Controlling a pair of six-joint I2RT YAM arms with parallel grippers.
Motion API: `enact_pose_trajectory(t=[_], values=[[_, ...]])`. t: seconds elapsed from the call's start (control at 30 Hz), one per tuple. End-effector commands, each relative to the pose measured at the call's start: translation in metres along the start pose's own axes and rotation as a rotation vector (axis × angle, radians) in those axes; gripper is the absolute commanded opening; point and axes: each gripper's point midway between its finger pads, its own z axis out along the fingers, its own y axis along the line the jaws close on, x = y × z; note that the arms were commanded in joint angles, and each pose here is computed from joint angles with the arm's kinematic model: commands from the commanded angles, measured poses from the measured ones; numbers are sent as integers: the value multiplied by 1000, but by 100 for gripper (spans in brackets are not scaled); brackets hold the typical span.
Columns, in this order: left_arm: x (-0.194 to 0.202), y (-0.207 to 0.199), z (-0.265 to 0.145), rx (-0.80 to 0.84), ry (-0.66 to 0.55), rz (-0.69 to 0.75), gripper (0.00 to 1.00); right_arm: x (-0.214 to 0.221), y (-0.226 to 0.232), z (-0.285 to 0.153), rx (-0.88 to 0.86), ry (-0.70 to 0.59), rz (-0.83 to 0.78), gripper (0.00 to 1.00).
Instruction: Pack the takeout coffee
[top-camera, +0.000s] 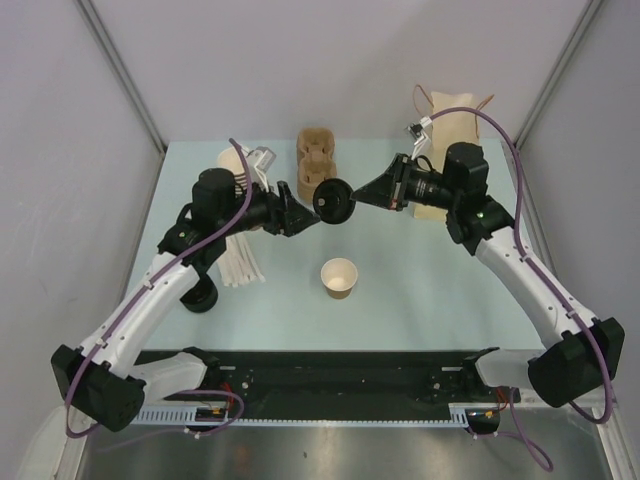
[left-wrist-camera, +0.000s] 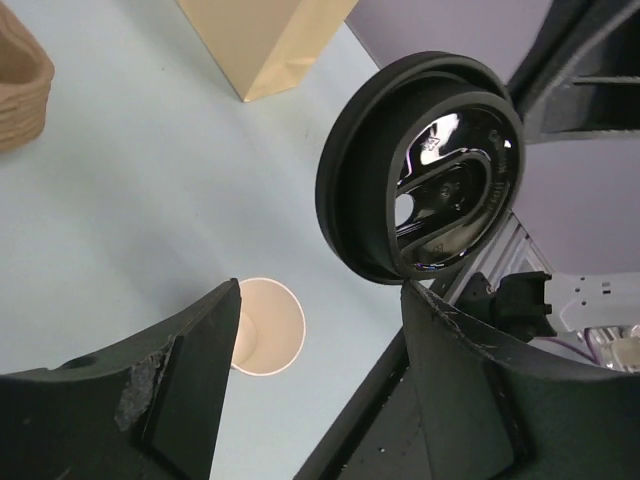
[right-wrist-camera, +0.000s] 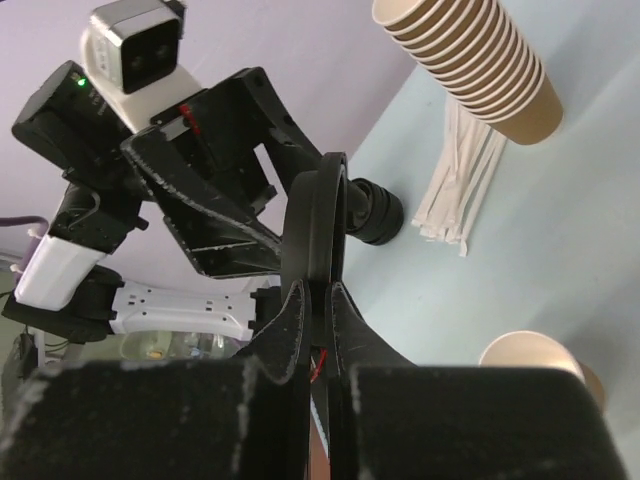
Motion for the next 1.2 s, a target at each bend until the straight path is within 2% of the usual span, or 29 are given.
enact_pose_trajectory(t=[0.0, 0.03, 0.2, 0.63, 0.73, 1.17], values=[[-29, -21, -6, 8, -75, -26, 69, -10, 36, -10, -88, -77, -3, 0], [-30, -21, -7, 8, -76, -28, 65, -8, 37, -10, -89, -77, -3, 0], [-31, -18, -6, -20, -79, -27, 58, -2, 35, -8, -73, -73, 14, 0], [-40, -27, -17, -13, -114, -34, 55, -10, 18, -19, 5, -132, 15, 0], [-46, -31, -13, 3, -128, -30, 54, -1, 12, -18, 29, -104, 46, 0], [-41, -27, 5, -56, -83, 8, 40, 5, 12, -14, 29, -103, 70, 0]])
